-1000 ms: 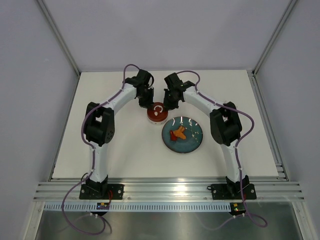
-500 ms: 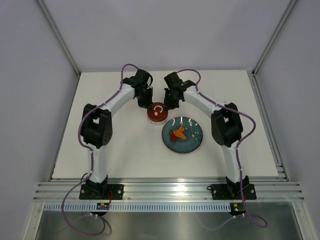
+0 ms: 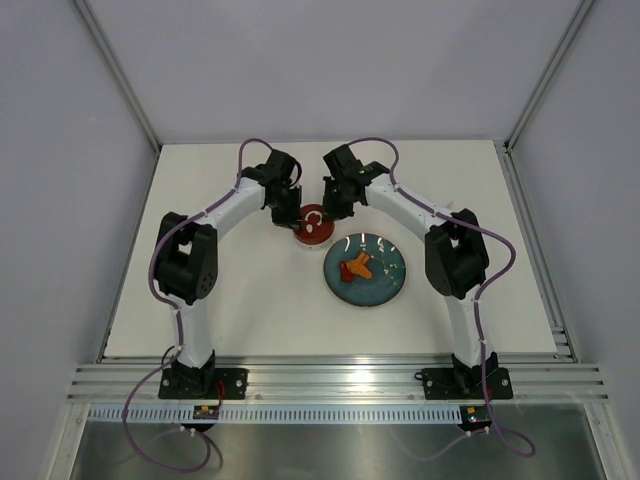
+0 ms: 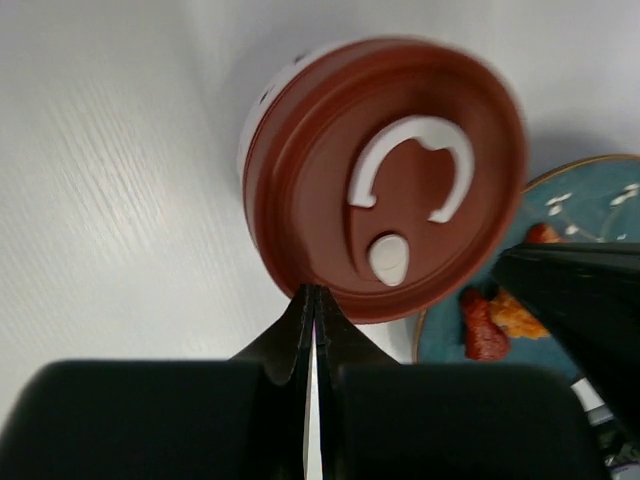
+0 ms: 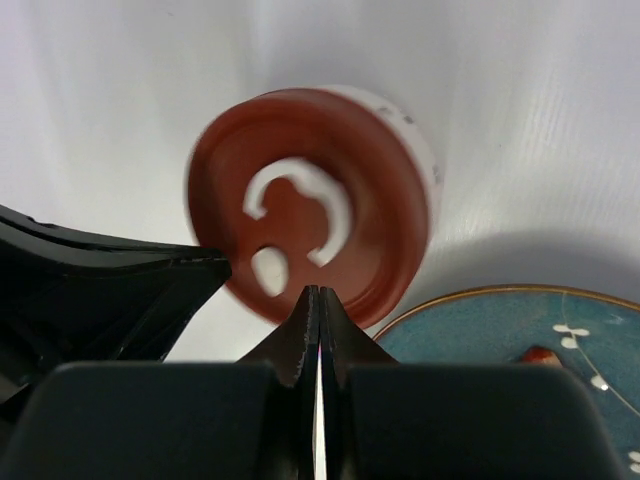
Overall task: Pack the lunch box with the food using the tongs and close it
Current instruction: Close the box lid on the packing box.
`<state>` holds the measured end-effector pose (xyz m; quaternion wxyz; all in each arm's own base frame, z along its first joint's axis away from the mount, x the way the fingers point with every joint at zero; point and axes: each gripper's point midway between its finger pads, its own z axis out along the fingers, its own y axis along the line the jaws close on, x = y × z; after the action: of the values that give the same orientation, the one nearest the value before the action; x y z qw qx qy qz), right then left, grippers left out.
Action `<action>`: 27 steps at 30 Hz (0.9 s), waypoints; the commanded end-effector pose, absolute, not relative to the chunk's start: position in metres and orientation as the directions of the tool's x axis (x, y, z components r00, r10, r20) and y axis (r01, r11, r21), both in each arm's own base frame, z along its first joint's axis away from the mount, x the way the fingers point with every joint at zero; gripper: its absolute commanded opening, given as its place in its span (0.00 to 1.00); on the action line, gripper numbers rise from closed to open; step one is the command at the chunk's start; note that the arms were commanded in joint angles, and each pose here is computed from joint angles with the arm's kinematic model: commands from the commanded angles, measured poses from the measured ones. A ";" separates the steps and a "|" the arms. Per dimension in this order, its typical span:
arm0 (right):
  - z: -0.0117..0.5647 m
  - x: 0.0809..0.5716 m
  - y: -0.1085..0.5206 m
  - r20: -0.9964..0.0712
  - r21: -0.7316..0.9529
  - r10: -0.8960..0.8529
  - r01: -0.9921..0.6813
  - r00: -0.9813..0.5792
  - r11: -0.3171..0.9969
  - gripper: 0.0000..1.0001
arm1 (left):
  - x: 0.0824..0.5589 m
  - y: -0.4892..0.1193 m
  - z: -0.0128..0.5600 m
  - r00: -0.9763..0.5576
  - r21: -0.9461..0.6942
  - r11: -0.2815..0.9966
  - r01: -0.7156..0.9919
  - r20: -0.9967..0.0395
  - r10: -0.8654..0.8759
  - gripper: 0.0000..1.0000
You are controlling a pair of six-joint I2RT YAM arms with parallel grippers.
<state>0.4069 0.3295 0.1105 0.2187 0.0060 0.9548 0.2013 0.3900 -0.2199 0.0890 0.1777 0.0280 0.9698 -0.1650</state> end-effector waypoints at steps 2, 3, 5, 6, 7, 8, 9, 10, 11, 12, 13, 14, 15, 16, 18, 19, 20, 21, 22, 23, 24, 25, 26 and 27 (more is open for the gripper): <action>0.069 0.396 0.334 -0.343 0.372 0.078 -0.059 -0.936 0.926 0.00 | 0.388 -0.224 0.063 -0.945 -0.322 0.942 0.096 -0.326 -0.015 0.00; 0.066 0.395 0.333 -0.338 0.370 0.078 -0.056 -0.938 0.928 0.00 | 0.387 -0.223 0.057 -0.950 -0.318 0.944 0.088 -0.312 -0.016 0.00; 0.065 0.393 0.332 -0.335 0.367 0.076 -0.056 -0.939 0.929 0.00 | 0.385 -0.223 0.057 -0.951 -0.317 0.945 0.087 -0.309 -0.016 0.00; 0.070 0.394 0.332 -0.344 0.370 0.077 -0.060 -0.936 0.927 0.00 | 0.384 -0.222 0.057 -0.951 -0.317 0.944 0.089 -0.309 -0.014 0.00; 0.074 0.396 0.333 -0.354 0.371 0.074 -0.067 -0.932 0.926 0.00 | 0.384 -0.222 0.064 -0.946 -0.320 0.943 0.091 -0.323 -0.018 0.00; 0.078 0.397 0.333 -0.362 0.373 0.075 -0.071 -0.929 0.925 0.00 | 0.384 -0.220 0.068 -0.944 -0.316 0.944 0.092 -0.328 -0.018 0.00; 0.084 0.400 0.332 -0.375 0.370 0.076 -0.074 -0.924 0.926 0.00 | 0.385 -0.221 0.075 -0.939 -0.318 0.943 0.098 -0.343 -0.017 0.00; 0.091 0.403 0.333 -0.387 0.372 0.073 -0.083 -0.919 0.924 0.00 | 0.386 -0.221 0.086 -0.933 -0.320 0.942 0.104 -0.360 -0.019 0.00; 0.095 0.404 0.333 -0.395 0.370 0.071 -0.088 -0.916 0.925 0.00 | 0.388 -0.220 0.093 -0.928 -0.318 0.942 0.108 -0.373 -0.020 0.00; 0.102 0.406 0.333 -0.409 0.368 0.073 -0.091 -0.909 0.925 0.00 | 0.390 -0.220 0.099 -0.924 -0.320 0.941 0.112 -0.383 -0.020 0.00; 0.110 0.409 0.334 -0.423 0.371 0.074 -0.099 -0.903 0.923 0.00 | 0.393 -0.221 0.114 -0.913 -0.322 0.939 0.121 -0.408 -0.022 0.00; 0.116 0.411 0.334 -0.437 0.373 0.079 -0.101 -0.896 0.923 0.00 | 0.394 -0.221 0.121 -0.906 -0.324 0.937 0.128 -0.422 -0.022 0.00; 0.126 0.413 0.334 -0.454 0.378 0.084 -0.107 -0.887 0.919 0.00 | 0.396 -0.221 0.128 -0.900 -0.326 0.936 0.133 -0.435 -0.023 0.00; 0.134 0.415 0.334 -0.468 0.384 0.091 -0.109 -0.879 0.917 0.00 | 0.399 -0.221 0.136 -0.892 -0.329 0.934 0.138 -0.452 -0.027 0.00; 0.150 0.418 0.335 -0.495 0.395 0.104 -0.116 -0.863 0.912 0.00 | 0.400 -0.220 0.149 -0.879 -0.325 0.934 0.145 -0.476 -0.029 0.00; 0.158 0.420 0.336 -0.506 0.403 0.113 -0.119 -0.855 0.907 0.00 | 0.400 -0.219 0.152 -0.877 -0.323 0.935 0.145 -0.480 -0.030 0.00; 0.164 0.420 0.336 -0.513 0.409 0.118 -0.121 -0.850 0.904 0.00 | 0.404 -0.218 0.161 -0.867 -0.324 0.934 0.149 -0.497 -0.034 0.00; 0.171 0.421 0.337 -0.522 0.416 0.124 -0.125 -0.844 0.901 0.00 | 0.404 -0.218 0.165 -0.863 -0.324 0.934 0.152 -0.503 -0.034 0.00; 0.176 0.422 0.337 -0.529 0.421 0.129 -0.128 -0.839 0.898 0.00 | 0.405 -0.217 0.168 -0.861 -0.325 0.934 0.151 -0.507 -0.037 0.00; 0.180 0.422 0.338 -0.534 0.427 0.132 -0.132 -0.835 0.895 0.00 | 0.407 -0.216 0.173 -0.856 -0.328 0.932 0.154 -0.515 -0.040 0.00; 0.183 0.423 0.338 -0.536 0.429 0.133 -0.134 -0.833 0.893 0.00 | 0.408 -0.215 0.174 -0.854 -0.327 0.932 0.155 -0.519 -0.039 0.00; 0.184 0.423 0.339 -0.537 0.429 0.133 -0.134 -0.833 0.893 0.00 | 0.408 -0.216 0.176 -0.852 -0.327 0.932 0.158 -0.522 -0.039 0.00; 0.183 0.423 0.338 -0.537 0.428 0.133 -0.133 -0.833 0.894 0.00 | 0.408 -0.216 0.175 -0.853 -0.324 0.932 0.159 -0.520 -0.035 0.00; 0.180 0.423 0.339 -0.533 0.426 0.133 -0.129 -0.836 0.895 0.00 | 0.408 -0.216 0.172 -0.858 -0.323 0.934 0.155 -0.513 -0.035 0.00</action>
<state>0.4206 0.3369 0.1391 0.2478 0.0045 0.9447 0.2147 0.4031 -0.2203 0.1482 0.2374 0.0270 0.9541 -0.1803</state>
